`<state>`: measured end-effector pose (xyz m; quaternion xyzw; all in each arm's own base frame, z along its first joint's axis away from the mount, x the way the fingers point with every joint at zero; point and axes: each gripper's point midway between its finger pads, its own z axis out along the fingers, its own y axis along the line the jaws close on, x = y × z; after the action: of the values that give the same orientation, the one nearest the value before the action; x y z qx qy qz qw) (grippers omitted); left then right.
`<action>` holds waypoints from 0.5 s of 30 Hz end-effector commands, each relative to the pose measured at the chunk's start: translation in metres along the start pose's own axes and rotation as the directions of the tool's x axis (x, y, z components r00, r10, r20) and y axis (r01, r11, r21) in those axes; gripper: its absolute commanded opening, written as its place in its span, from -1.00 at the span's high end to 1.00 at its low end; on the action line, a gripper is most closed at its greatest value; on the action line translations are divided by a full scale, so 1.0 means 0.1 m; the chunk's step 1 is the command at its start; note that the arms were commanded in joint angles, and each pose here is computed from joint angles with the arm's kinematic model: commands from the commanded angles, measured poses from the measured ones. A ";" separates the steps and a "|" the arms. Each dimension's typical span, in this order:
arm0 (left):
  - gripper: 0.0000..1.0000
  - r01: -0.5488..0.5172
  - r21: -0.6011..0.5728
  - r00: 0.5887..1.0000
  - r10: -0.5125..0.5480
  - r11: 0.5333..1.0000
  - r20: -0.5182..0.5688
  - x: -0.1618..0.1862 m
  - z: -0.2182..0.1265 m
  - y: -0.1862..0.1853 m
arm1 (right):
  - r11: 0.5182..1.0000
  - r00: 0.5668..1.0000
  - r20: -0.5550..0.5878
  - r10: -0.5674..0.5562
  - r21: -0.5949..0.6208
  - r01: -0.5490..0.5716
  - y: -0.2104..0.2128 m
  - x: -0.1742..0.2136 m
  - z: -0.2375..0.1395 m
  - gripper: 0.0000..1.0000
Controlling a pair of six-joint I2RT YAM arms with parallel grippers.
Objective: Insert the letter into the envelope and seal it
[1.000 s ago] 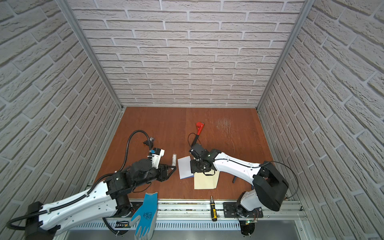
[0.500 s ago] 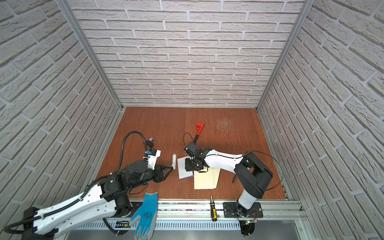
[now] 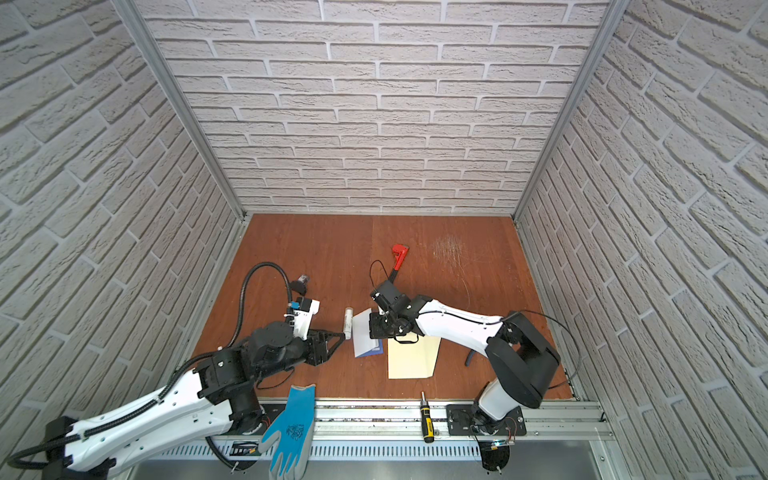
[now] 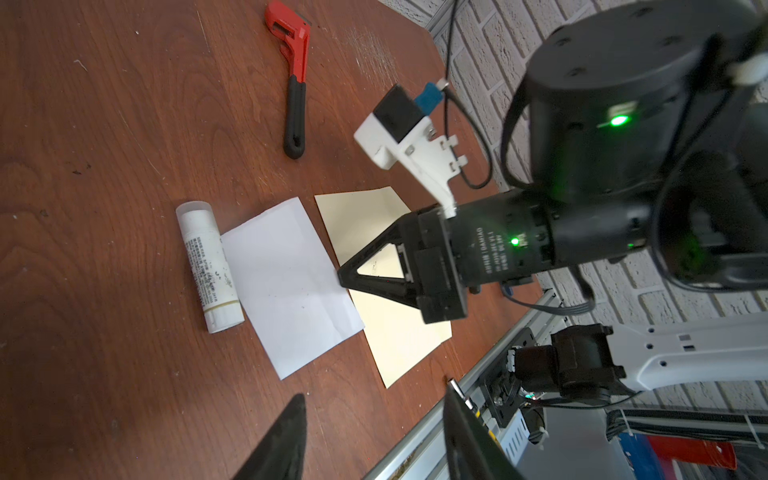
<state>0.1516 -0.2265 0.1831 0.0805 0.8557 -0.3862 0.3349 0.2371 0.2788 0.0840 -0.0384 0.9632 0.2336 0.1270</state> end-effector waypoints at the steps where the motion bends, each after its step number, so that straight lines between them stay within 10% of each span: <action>1: -0.08 0.000 -0.002 0.999 0.001 1.000 0.039 -0.07 -0.02 0.02 | 0.997 0.995 0.094 -0.014 -0.077 0.021 0.25 -0.16 -0.44 0.89; 7: -0.10 -0.001 0.015 0.998 0.001 1.000 0.055 -0.12 -0.03 -0.02 | 0.997 0.990 0.141 -0.028 -0.062 0.037 0.23 -0.16 -0.82 0.85; 11: -0.11 0.007 0.026 0.999 -0.008 1.000 0.053 -0.12 -0.01 -0.03 | 0.999 0.993 0.121 -0.014 -0.032 0.018 0.13 -0.10 -0.70 0.13; 15: -0.11 0.010 0.033 0.999 -0.012 0.999 0.047 -0.11 -0.01 -0.04 | 1.000 0.996 0.088 0.005 -0.017 -0.003 0.04 -0.06 -0.43 -0.03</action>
<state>0.1561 -0.2246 0.1880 0.0720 0.8510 -0.3914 0.3427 0.2318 0.2640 0.1451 -0.0360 0.9488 0.2573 0.1795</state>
